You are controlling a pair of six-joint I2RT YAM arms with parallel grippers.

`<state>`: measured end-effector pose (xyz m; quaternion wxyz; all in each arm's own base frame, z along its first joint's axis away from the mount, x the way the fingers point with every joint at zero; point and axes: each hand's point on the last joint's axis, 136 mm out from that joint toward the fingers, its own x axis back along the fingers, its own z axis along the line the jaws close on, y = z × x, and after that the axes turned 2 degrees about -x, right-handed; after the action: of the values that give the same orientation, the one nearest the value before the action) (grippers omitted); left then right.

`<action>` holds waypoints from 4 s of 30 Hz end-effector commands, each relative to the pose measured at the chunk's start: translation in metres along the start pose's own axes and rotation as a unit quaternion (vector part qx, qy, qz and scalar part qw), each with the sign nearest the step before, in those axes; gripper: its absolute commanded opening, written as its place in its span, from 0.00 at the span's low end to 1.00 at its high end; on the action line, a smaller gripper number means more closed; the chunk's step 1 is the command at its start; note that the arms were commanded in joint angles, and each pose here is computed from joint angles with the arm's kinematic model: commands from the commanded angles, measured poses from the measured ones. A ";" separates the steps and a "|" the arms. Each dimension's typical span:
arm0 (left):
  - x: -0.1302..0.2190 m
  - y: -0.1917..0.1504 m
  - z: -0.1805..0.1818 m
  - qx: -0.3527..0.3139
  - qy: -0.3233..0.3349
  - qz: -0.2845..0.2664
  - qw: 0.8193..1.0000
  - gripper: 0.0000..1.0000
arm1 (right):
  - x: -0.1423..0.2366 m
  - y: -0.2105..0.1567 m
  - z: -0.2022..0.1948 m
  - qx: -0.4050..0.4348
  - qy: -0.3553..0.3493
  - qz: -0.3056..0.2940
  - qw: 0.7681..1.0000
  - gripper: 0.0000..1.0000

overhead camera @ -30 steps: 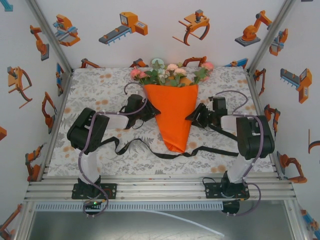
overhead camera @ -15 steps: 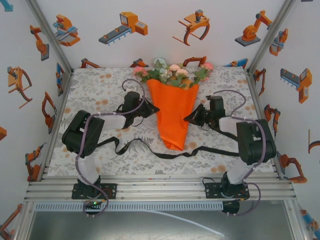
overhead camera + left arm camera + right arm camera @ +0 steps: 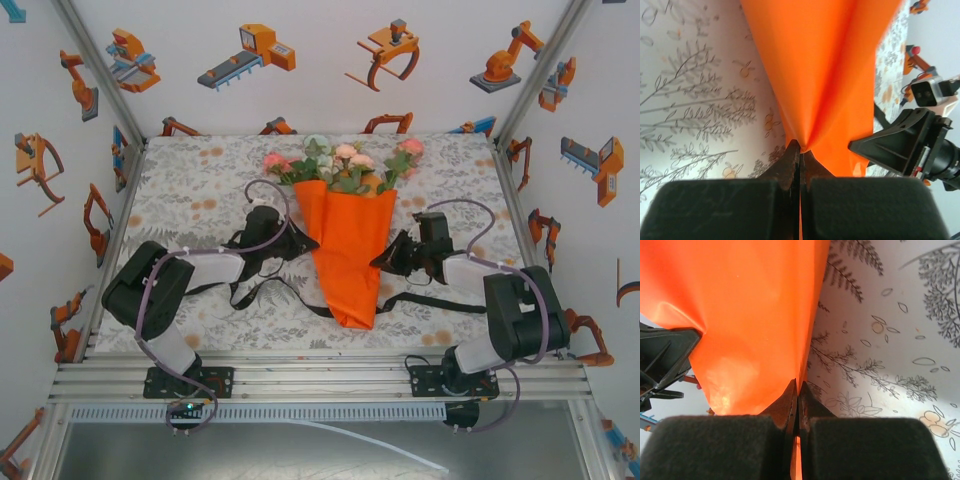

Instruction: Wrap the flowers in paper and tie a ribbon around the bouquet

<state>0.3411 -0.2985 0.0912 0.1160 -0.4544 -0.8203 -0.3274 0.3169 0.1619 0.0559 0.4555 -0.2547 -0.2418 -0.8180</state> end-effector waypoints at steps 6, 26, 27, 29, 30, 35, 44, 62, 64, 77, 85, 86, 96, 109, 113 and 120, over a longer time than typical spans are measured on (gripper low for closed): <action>-0.006 0.002 0.010 0.017 0.010 -0.011 1.000 0.31 | -0.003 -0.004 -0.018 -0.006 -0.046 0.004 0.999 0.23; 0.097 0.043 0.015 -0.026 0.098 -0.106 0.989 0.66 | 0.150 0.065 -0.060 -0.073 -0.214 -0.194 0.955 0.57; 0.108 0.045 0.011 -0.035 0.095 -0.116 0.988 0.66 | 0.161 0.066 -0.071 -0.079 -0.238 -0.204 0.946 0.58; 0.127 0.048 0.002 -0.060 0.086 -0.128 0.986 0.66 | 0.176 0.072 -0.089 -0.079 -0.276 -0.219 0.933 0.60; 0.137 0.049 -0.002 -0.076 0.086 -0.133 0.984 0.66 | 0.180 0.074 -0.098 -0.077 -0.292 -0.220 0.928 0.61; 0.183 0.052 0.011 -0.114 0.141 -0.165 0.969 0.68 | 0.197 0.078 -0.145 -0.125 -0.357 -0.202 0.904 0.71; 0.230 0.044 0.075 -0.062 0.243 -0.196 0.948 0.82 | 0.186 0.061 -0.190 -0.195 -0.401 -0.163 0.880 0.78; 0.234 0.022 0.122 0.080 0.297 -0.167 0.937 0.97 | 0.180 0.085 -0.147 -0.200 -0.278 -0.217 0.914 0.00; 0.233 0.020 0.125 0.090 0.297 -0.165 0.936 0.98 | 0.190 0.087 -0.134 -0.183 -0.274 -0.228 0.916 0.00; 0.233 0.028 0.115 0.029 0.284 -0.160 0.945 0.98 | 0.214 0.054 -0.197 -0.168 -0.437 -0.180 0.865 0.83; 0.235 0.024 0.118 0.030 0.285 -0.160 0.945 0.98 | 0.186 0.055 -0.215 -0.207 -0.413 -0.169 0.871 0.73; 0.235 0.024 0.119 0.032 0.285 -0.160 0.945 0.98 | 0.184 0.056 -0.216 -0.208 -0.411 -0.171 0.871 0.70; 0.237 0.020 0.122 0.049 0.284 -0.163 0.943 0.97 | 0.177 0.063 -0.205 -0.214 -0.362 -0.196 0.886 0.00; 0.238 0.013 0.134 0.092 0.309 -0.145 0.935 0.97 | 0.200 0.107 -0.067 -0.136 -0.197 -0.270 0.933 0.00; 0.236 0.002 0.150 0.116 0.335 -0.127 0.926 0.98 | 0.208 0.109 -0.008 -0.065 -0.156 -0.289 0.942 0.00; 0.219 -0.018 0.160 0.182 0.332 -0.091 0.921 0.85 | 0.205 0.095 0.038 -0.002 -0.104 -0.284 0.953 0.00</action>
<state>0.2273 -0.0505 0.0812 0.4090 -0.2061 -0.8144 -0.3563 0.3165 0.0064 0.2236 0.1684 -0.2703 -0.3471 -0.8821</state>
